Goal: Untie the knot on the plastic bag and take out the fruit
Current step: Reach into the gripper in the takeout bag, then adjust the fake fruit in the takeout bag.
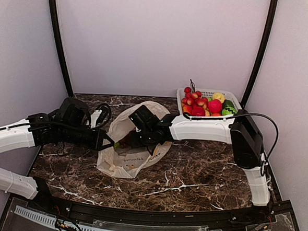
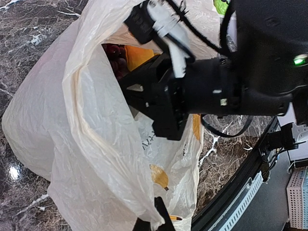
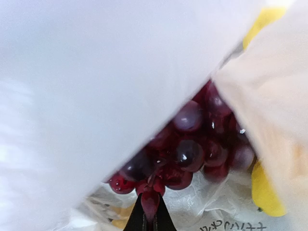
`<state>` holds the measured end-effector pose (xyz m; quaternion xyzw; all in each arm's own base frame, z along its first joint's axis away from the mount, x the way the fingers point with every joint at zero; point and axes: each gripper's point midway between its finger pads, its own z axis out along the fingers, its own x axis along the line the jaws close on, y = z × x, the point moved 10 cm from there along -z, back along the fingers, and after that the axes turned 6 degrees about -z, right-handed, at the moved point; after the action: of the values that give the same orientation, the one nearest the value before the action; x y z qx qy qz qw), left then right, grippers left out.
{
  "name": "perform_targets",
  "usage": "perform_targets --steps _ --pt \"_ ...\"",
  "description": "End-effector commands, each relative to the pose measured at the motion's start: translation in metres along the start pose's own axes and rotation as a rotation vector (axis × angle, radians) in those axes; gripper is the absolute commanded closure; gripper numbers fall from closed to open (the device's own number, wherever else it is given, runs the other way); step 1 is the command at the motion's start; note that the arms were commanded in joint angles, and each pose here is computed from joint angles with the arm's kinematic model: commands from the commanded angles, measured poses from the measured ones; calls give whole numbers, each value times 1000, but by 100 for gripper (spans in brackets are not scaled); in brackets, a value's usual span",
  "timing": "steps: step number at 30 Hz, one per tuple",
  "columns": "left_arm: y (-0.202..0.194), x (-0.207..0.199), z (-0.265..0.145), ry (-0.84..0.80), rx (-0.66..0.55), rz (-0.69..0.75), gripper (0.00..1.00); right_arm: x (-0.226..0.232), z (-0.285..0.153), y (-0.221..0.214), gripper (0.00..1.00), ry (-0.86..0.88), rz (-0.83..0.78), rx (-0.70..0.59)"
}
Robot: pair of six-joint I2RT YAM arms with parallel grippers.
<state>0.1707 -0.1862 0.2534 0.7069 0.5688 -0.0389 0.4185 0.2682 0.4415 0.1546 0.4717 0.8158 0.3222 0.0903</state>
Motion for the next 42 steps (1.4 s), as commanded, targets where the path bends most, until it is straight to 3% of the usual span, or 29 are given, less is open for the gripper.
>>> perform_targets --steps 1,9,14,28,42 --pt "-9 8 3 42 22 4 99 9 -43 33 100 111 15 -128" --pt "-10 12 9 75 18 2 99 15 -75 33 100 216 7 -150" --pt "-7 13 6 106 -10 -1 99 16 -92 12 100 261 -58 -131" --pt "-7 14 7 95 -24 -18 99 -9 -83 -60 98 159 -102 39" --pt "-11 9 12 1 13 26 99 21 -123 -46 35 122 -91 -49"
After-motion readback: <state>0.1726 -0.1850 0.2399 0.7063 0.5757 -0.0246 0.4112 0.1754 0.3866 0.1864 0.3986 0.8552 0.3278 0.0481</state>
